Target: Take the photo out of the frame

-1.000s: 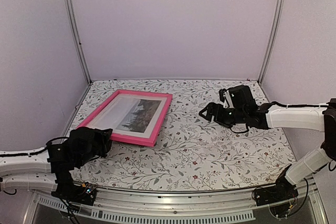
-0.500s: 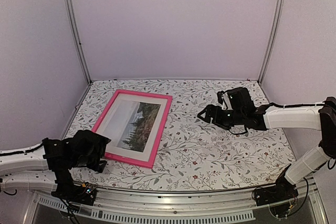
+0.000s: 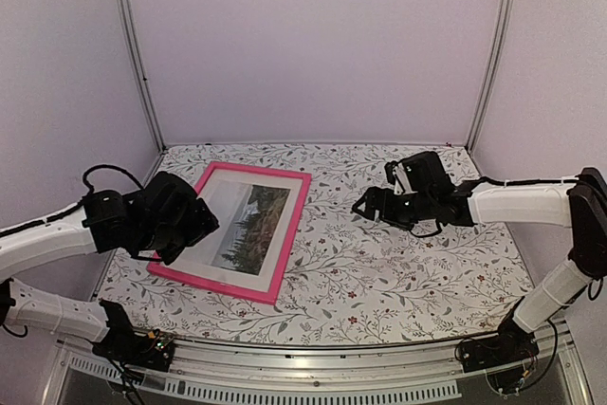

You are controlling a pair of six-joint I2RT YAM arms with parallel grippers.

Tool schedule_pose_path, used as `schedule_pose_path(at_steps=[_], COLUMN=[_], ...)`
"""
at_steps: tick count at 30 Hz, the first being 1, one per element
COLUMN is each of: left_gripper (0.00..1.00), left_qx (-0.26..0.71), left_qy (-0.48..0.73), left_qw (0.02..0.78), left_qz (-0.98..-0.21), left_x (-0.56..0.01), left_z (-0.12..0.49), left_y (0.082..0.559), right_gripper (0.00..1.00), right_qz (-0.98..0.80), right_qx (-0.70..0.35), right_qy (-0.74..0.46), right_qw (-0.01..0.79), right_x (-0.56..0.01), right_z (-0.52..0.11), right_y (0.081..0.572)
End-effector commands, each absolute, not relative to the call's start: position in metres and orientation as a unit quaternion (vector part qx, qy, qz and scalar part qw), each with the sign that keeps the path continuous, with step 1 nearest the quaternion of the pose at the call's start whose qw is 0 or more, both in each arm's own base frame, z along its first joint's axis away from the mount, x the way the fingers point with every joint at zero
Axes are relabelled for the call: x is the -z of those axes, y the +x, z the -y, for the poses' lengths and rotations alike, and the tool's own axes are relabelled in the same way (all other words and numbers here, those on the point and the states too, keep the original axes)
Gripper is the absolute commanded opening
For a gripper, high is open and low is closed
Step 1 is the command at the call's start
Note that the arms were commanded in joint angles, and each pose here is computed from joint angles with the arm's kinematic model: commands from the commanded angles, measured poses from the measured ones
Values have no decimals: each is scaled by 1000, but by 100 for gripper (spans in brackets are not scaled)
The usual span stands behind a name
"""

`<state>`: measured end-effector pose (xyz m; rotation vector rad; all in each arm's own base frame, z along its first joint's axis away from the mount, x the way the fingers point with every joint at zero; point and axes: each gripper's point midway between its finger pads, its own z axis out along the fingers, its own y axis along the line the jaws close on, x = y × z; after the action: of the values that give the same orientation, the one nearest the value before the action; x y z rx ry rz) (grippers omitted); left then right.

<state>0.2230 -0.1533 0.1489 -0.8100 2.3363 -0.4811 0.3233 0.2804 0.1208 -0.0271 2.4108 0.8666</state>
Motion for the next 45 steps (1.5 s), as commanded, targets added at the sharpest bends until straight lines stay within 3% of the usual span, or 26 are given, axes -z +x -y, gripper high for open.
schedule_pose_path(at_steps=[1, 7, 14, 25, 45], left_gripper=[99, 99, 99, 97, 66], left_qx=[78, 75, 81, 75, -36], left_qy=[-154, -103, -129, -166, -140], left_qw=[356, 380, 387, 337, 264], left_qz=[-918, -916, -909, -924, -954], left_x=[-165, -174, -157, -104, -31], left_z=[147, 149, 109, 56, 21], left_y=[255, 309, 368, 421, 456], right_gripper=[94, 94, 91, 85, 74], right_qz=[-913, -921, -934, -940, -943], right_qx=[-304, -288, -261, -209, -161], right_qy=[-34, -36, -43, -73, -114], right_qw=[270, 260, 242, 258, 267], right_x=[-114, -110, -99, -85, -37], right_z=[-287, -294, -325, -384, -451], right_y=[323, 326, 333, 353, 378])
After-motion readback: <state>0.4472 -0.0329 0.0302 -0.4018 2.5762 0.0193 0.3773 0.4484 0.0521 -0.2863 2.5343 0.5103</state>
